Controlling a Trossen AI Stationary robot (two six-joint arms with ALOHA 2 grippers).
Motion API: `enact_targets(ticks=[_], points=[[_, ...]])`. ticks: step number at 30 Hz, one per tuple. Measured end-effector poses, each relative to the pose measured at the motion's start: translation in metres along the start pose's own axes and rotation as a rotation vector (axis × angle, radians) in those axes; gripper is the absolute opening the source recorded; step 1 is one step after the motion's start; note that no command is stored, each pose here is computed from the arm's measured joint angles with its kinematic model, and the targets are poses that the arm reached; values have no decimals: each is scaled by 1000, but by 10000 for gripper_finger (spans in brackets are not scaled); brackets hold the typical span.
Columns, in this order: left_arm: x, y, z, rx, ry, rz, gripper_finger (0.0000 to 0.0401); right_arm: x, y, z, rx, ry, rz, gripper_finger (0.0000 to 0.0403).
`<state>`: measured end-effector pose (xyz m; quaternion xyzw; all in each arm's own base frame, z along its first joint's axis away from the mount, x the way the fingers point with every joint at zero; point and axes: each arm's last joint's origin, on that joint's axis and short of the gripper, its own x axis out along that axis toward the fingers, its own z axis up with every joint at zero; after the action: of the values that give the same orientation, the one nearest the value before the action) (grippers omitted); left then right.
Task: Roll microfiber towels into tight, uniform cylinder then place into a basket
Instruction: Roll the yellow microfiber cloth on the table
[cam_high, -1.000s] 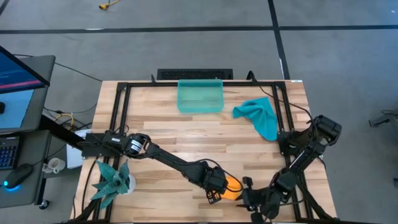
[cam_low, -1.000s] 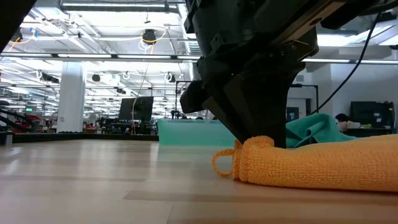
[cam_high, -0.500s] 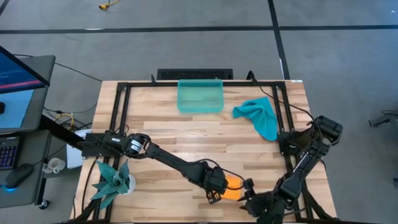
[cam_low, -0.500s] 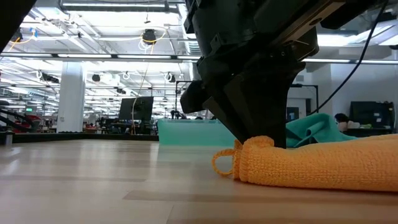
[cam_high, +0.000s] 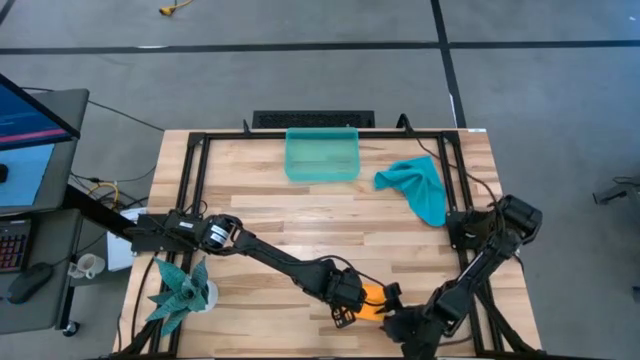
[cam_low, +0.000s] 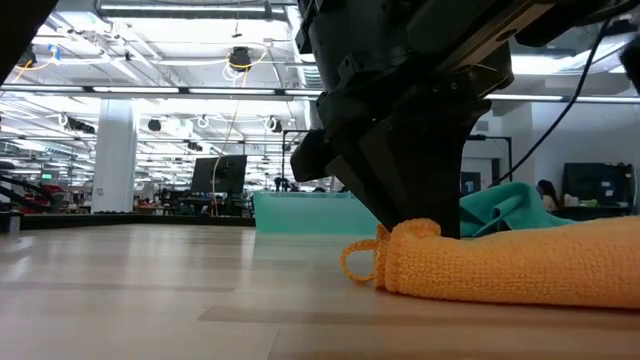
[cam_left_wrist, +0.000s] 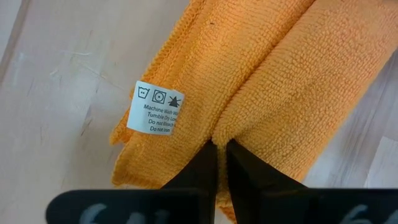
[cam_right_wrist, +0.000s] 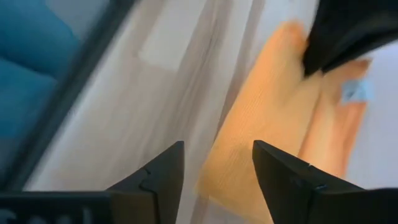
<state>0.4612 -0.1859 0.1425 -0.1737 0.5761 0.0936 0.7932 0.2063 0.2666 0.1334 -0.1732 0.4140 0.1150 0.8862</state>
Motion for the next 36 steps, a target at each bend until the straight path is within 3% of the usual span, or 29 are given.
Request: enact_targets(ticks=[11,16,25,32,36], points=[[0,0,0,18,1,1,18,31,3,-19,102,114,-62,212],[0,-2,0,98,-29,12,23,32,2,-19,143,113,-67,198],[0,-12,-8,298,-80,53,77,33,0,-19,155,109,-72,158],[-1,-13,-9,321,-84,59,130,34,0,-19,181,103,-78,136],[-2,-12,-10,392,-70,68,141,34,-1,-20,219,108,-85,122]])
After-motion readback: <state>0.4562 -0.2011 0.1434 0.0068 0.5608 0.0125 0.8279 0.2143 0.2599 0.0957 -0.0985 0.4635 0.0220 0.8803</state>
